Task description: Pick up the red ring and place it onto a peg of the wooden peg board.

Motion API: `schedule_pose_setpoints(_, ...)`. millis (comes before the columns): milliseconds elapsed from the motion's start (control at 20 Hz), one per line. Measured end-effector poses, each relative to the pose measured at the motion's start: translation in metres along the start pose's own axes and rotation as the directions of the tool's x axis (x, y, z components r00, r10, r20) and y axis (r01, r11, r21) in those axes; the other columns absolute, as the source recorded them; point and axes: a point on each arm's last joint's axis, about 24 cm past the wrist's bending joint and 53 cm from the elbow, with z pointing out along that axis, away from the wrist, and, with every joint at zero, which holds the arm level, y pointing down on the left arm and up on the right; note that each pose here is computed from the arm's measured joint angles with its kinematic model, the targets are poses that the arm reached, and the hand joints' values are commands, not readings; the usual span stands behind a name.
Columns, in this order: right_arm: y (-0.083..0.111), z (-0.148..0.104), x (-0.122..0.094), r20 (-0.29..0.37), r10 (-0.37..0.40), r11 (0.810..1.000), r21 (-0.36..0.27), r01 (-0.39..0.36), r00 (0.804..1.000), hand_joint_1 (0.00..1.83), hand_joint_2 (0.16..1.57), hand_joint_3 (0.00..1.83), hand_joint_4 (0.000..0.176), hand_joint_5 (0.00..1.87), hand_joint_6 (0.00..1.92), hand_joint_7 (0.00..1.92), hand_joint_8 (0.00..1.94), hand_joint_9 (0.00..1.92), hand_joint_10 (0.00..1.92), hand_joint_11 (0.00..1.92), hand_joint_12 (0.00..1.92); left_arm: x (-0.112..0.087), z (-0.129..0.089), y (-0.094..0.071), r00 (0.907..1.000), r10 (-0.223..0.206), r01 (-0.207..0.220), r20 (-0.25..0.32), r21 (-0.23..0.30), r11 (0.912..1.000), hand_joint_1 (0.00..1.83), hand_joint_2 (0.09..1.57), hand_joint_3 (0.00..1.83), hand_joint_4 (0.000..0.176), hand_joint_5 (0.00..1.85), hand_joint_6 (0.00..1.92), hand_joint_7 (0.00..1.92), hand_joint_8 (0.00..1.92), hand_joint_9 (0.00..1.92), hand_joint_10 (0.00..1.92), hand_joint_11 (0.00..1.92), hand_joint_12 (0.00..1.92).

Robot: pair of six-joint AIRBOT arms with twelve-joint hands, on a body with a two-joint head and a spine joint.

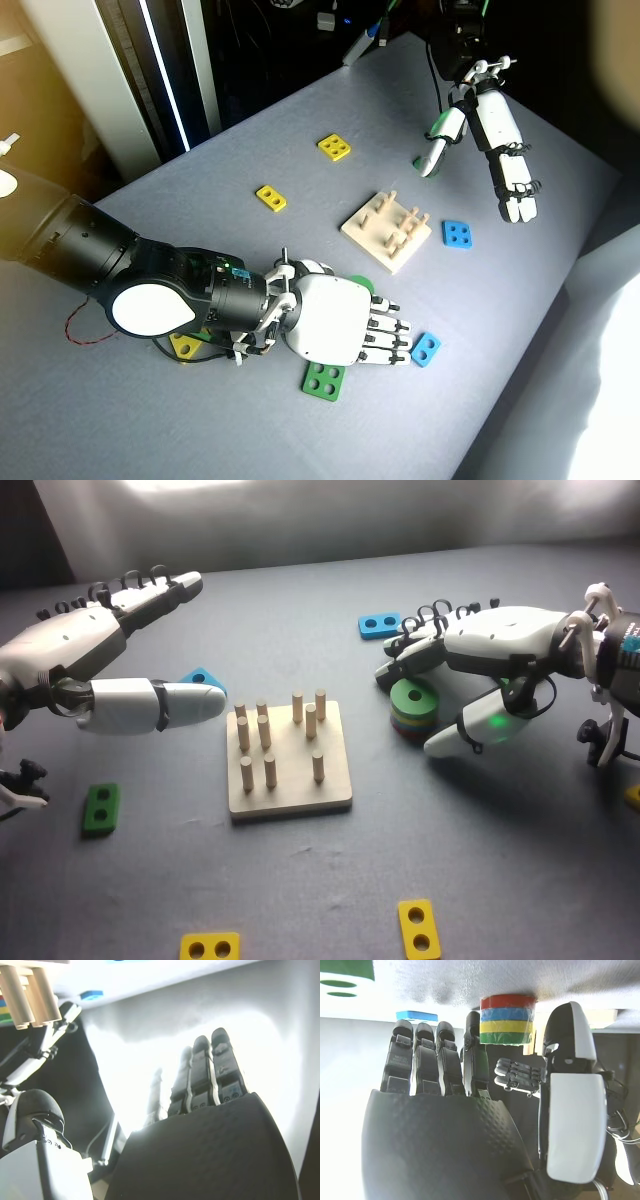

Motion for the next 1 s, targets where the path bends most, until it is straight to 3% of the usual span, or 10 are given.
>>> schedule_pose_setpoints(150, 0.0029, 0.0000, -0.0001, 0.000, 0.003, 1.000, -0.012, -0.003, 1.000, 0.97, 1.04, 0.01, 0.000, 0.60, 0.06, 0.21, 0.00, 0.01, 0.00, 0.00, 0.00, -0.0001, 0.0004, -0.0008, 1.0000, 0.000, 0.000, 0.000, 0.002, 1.0000, 0.38, 0.97, 0.00, 0.175, 0.04, 0.00, 0.00, 0.00, 0.00, 0.00, 0.00, 0.00)
schedule_pose_setpoints(400, 0.0042, 0.0001, -0.0019, 0.005, 0.012, 1.000, -0.017, -0.012, 1.000, 1.06, 1.08, 0.01, 0.000, 0.78, 0.12, 0.30, 0.01, 0.07, 0.01, 0.00, 0.00, 0.0005, 0.0005, -0.0013, 1.0000, 0.002, -0.002, -0.002, 0.003, 1.0000, 0.38, 0.96, 0.00, 0.176, 0.03, 0.00, 0.00, 0.00, 0.00, 0.00, 0.00, 0.00)
schedule_pose_setpoints(450, 0.0058, 0.0005, -0.0026, 0.006, 0.012, 1.000, -0.021, -0.012, 1.000, 1.06, 1.20, 0.00, 0.000, 0.79, 1.22, 0.32, 0.00, 0.08, 0.00, 0.00, 0.00, 0.0004, 0.0007, -0.0017, 1.0000, 0.002, -0.002, -0.002, 0.004, 1.0000, 0.37, 0.97, 0.00, 0.176, 0.03, 0.00, 0.00, 0.00, 0.00, 0.00, 0.00, 0.00)
schedule_pose_setpoints(1000, 0.0081, 0.0003, -0.0021, 0.002, 0.020, 0.999, -0.032, -0.020, 1.000, 1.12, 1.19, 0.00, 0.000, 0.83, 1.22, 0.36, 0.00, 0.10, 0.00, 0.00, 0.00, 0.0006, 0.0007, -0.0017, 1.0000, 0.003, -0.003, -0.003, 0.004, 1.0000, 0.38, 0.97, 0.00, 0.175, 0.03, 0.00, 0.00, 0.00, 0.00, 0.00, 0.00, 0.00)
